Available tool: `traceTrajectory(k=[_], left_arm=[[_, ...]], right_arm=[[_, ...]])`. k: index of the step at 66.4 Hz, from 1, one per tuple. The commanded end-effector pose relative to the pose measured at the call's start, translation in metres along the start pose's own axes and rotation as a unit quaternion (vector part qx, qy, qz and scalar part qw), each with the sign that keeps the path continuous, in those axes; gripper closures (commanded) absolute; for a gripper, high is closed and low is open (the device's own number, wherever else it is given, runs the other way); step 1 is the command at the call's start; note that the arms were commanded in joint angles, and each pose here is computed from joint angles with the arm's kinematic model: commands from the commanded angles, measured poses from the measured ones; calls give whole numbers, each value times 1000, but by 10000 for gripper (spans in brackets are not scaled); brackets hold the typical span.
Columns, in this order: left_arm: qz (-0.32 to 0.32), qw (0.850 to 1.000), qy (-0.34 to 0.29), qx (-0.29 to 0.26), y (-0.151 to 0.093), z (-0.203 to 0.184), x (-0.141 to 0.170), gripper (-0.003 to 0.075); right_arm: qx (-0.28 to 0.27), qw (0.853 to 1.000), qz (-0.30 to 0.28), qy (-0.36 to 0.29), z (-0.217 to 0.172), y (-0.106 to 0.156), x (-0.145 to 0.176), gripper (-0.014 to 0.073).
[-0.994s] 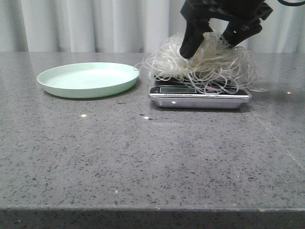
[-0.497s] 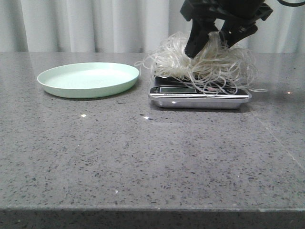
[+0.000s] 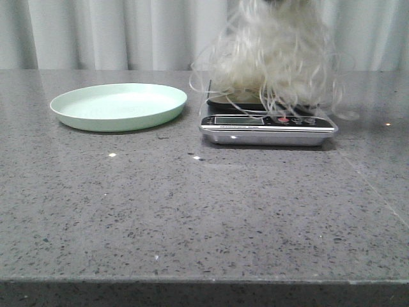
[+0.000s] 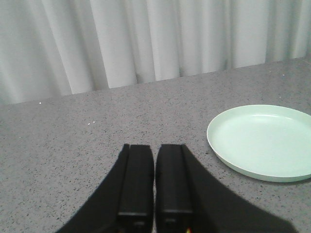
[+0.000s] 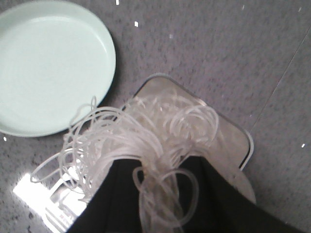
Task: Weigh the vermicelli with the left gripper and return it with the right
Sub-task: 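Lift the vermicelli with the right gripper and carry it to the plate, then lower the vermicelli onto the green plate and open the right gripper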
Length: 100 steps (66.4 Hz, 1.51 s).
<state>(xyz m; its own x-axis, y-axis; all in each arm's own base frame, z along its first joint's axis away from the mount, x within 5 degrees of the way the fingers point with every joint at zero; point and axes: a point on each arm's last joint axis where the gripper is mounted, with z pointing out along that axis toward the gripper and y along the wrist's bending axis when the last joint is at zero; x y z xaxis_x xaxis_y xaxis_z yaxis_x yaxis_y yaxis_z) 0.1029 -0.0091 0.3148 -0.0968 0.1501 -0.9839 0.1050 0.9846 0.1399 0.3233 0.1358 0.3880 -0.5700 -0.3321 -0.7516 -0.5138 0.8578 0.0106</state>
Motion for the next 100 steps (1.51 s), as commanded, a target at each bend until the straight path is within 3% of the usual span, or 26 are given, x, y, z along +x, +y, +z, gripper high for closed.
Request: traceTrajectory(k=[1,17,36,52,65,92,100], left_arm=[[-7,998,-54,-13,3,-2,-17,584],[-7,998,-54,-13,3,-2,-17,584],[-7,997,-71,-17,4,-2,-20,584],[-7,996,-82,-20,5,-3,-22,584],[-7,996,-82,-20,5,-3,-22,584],[-7,996,-82,-20,5,-3,-22,584],[-7,996,-82,-20,5,-3,-22,584]], right_arm=[[14,993,-10,-118,-55,2,-40,443],[-28,978,11,-209,-77,8,-88,443],[-104,968,0,-229,-31,47,-123,443],[-140,971,-11,-193,39,85,-119,443],[-146,978,-11,-147,81,91,-106,443],[-150,982,-12,-111,101,92,-96,436],[-150,982,-12,-111,101,92,-96,308]])
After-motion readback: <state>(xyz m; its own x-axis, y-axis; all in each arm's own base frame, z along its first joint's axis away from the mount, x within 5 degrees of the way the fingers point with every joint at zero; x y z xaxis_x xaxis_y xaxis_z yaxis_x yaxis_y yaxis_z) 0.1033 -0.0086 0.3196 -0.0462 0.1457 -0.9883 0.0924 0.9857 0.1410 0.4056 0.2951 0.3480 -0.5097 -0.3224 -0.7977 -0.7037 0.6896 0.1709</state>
